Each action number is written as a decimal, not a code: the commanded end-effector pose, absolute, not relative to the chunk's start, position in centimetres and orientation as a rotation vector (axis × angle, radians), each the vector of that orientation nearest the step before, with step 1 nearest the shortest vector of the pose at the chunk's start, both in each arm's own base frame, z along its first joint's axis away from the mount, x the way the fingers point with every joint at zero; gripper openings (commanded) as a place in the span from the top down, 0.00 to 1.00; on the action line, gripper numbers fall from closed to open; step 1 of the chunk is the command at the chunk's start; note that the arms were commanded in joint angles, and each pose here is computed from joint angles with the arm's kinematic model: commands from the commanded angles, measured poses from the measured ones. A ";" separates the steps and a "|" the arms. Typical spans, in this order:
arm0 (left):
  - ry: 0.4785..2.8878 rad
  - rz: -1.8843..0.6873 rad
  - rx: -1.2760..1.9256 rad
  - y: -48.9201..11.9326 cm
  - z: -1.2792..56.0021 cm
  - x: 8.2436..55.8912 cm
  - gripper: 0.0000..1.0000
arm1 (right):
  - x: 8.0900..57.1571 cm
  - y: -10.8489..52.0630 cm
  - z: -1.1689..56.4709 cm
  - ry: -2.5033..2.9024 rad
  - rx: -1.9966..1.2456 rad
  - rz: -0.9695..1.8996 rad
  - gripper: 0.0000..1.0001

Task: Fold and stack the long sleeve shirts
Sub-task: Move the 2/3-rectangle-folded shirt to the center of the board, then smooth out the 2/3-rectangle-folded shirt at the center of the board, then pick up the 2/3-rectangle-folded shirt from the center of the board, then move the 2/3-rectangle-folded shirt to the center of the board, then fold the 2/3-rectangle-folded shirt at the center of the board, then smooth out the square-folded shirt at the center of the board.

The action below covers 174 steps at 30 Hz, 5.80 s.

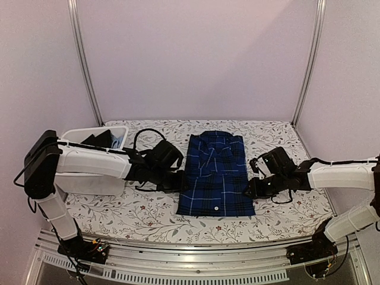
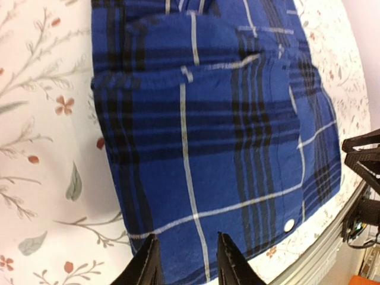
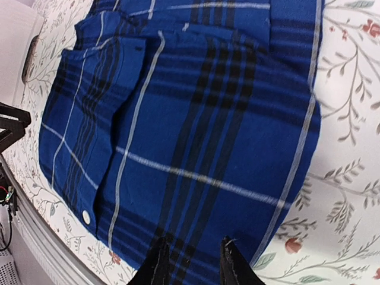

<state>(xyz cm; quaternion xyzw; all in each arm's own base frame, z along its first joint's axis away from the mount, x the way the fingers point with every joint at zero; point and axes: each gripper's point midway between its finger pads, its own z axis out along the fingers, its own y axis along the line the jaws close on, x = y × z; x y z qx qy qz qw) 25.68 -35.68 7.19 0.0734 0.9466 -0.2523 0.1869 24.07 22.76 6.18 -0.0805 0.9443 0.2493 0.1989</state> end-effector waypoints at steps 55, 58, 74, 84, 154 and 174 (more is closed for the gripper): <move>2.834 -0.810 0.298 -34.0 1.2 16.9 0.84 | 15.4 20.1 1.3 2.824 -0.013 0.786 0.90; 2.829 -0.818 0.302 -34.1 1.6 16.8 0.93 | 15.7 20.2 1.7 2.815 -0.015 0.778 0.95; 2.808 -0.758 0.364 -33.8 5.3 15.2 1.00 | 16.0 20.6 7.3 2.682 -0.118 0.840 1.00; 2.777 -0.783 0.334 -33.7 7.1 15.4 1.00 | 16.4 21.1 9.5 2.629 -0.146 0.871 1.00; 2.515 -0.866 -0.008 -33.7 5.5 39.2 0.99 | 41.1 19.6 7.0 2.450 0.083 0.675 1.00; 2.577 -0.890 0.321 -39.8 10.9 27.6 0.65 | 35.0 28.1 12.2 2.429 -0.346 0.856 0.68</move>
